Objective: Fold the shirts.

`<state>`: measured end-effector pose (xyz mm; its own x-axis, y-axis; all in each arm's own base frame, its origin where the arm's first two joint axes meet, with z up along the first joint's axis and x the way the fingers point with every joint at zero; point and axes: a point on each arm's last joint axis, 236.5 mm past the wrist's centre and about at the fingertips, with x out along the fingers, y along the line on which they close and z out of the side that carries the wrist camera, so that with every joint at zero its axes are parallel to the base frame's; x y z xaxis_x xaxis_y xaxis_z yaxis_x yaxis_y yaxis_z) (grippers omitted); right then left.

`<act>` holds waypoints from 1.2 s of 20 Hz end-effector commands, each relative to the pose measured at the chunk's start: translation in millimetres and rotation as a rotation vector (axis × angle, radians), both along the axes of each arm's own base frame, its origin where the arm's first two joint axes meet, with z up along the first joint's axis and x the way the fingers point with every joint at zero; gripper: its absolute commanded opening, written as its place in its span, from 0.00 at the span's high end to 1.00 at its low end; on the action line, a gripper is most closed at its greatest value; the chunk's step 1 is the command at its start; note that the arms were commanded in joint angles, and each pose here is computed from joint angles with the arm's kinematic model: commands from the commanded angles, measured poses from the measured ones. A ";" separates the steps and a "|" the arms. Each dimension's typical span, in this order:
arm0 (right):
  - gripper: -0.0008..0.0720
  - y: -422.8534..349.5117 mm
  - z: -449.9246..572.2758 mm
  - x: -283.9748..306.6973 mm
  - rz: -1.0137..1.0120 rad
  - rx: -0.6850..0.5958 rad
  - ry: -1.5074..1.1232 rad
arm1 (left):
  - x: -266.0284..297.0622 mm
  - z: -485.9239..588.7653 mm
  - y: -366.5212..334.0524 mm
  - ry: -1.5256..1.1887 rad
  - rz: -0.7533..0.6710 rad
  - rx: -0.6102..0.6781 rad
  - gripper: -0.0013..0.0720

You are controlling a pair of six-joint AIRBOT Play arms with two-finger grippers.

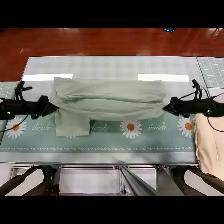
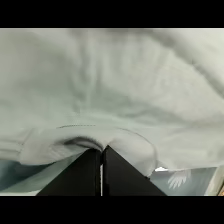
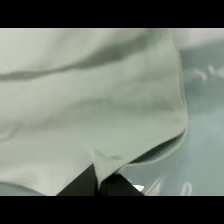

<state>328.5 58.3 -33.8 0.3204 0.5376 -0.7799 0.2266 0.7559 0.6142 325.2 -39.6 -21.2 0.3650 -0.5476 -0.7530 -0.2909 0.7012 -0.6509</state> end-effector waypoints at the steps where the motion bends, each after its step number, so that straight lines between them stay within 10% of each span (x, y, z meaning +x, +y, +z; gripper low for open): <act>1: 0.94 -0.3 28.5 37.5 0.046 0.002 -0.062 | 43.2 20.5 8.8 -0.046 -0.002 0.011 0.96; 18: 0.94 -6.3 -19.6 143.9 0.012 0.027 -0.033 | 204.6 -2.9 -4.8 0.005 -0.109 -0.067 0.96; 19: 0.82 -6.6 -24.0 148.5 -0.007 0.037 -0.035 | 200.2 -12.4 -6.8 0.035 -0.121 -0.078 0.92; 20: 0.50 -9.1 -27.3 154.1 -0.029 0.034 -0.045 | 197.2 -20.0 -7.9 0.058 -0.128 -0.086 0.60; 21: 0.42 -12.8 -27.9 159.1 -0.043 0.020 -0.062 | 192.9 -23.6 -7.0 0.087 -0.124 -0.096 0.29; 24: 0.42 -34.7 -3.8 161.7 -0.048 0.011 -0.092 | 182.0 -7.8 17.1 0.123 -0.108 -0.122 0.29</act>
